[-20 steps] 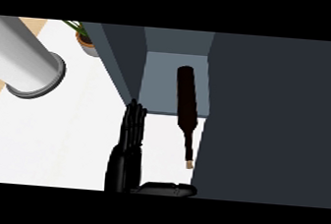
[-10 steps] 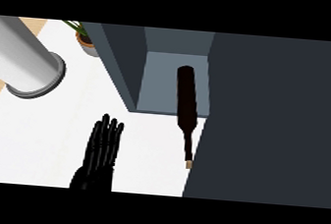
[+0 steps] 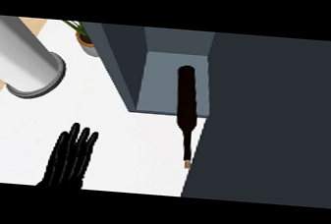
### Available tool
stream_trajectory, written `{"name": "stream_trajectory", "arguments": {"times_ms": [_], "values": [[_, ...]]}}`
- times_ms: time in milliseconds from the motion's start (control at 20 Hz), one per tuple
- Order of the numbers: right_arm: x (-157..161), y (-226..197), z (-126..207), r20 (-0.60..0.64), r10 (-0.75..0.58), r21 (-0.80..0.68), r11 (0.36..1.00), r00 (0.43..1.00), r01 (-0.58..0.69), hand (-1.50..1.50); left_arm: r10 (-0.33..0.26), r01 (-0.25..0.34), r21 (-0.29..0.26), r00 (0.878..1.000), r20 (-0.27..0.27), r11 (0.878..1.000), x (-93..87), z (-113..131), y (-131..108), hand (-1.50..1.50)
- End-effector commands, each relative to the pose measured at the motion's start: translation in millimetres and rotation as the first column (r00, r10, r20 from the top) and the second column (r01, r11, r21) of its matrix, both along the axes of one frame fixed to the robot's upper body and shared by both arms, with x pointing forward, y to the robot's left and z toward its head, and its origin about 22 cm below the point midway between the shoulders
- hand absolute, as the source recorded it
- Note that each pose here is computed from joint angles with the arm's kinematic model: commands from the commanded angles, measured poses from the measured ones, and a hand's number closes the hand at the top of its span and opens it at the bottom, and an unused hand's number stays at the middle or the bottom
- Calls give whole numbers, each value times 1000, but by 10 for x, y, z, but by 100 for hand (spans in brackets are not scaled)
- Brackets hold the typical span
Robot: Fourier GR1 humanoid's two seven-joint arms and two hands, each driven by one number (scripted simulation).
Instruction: Pick up the wine, place it into the cabinet and close the cabinet
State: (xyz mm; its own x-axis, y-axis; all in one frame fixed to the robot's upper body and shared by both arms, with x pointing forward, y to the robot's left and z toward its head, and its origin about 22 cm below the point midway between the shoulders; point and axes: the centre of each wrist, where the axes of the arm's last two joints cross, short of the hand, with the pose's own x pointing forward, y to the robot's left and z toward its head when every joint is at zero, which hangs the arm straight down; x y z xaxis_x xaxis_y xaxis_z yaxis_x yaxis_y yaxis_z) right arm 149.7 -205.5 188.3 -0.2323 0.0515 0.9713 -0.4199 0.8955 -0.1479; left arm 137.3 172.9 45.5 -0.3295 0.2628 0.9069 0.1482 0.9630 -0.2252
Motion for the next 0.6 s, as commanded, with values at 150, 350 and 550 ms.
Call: {"name": "stream_trajectory", "arguments": {"times_ms": [150,350,550], "values": [[-289,103,18,-99,165,143,978,981,-150,150,38,-38,10,999,20,999,36,167,454,-150],[-358,192,29,-144,255,144,961,956,-235,150,81,-81,-6,996,27,997,21,142,641,-150],[-440,419,117,-56,348,57,937,936,-345,150,100,-99,-17,994,50,995,109,333,832,-150]]}}
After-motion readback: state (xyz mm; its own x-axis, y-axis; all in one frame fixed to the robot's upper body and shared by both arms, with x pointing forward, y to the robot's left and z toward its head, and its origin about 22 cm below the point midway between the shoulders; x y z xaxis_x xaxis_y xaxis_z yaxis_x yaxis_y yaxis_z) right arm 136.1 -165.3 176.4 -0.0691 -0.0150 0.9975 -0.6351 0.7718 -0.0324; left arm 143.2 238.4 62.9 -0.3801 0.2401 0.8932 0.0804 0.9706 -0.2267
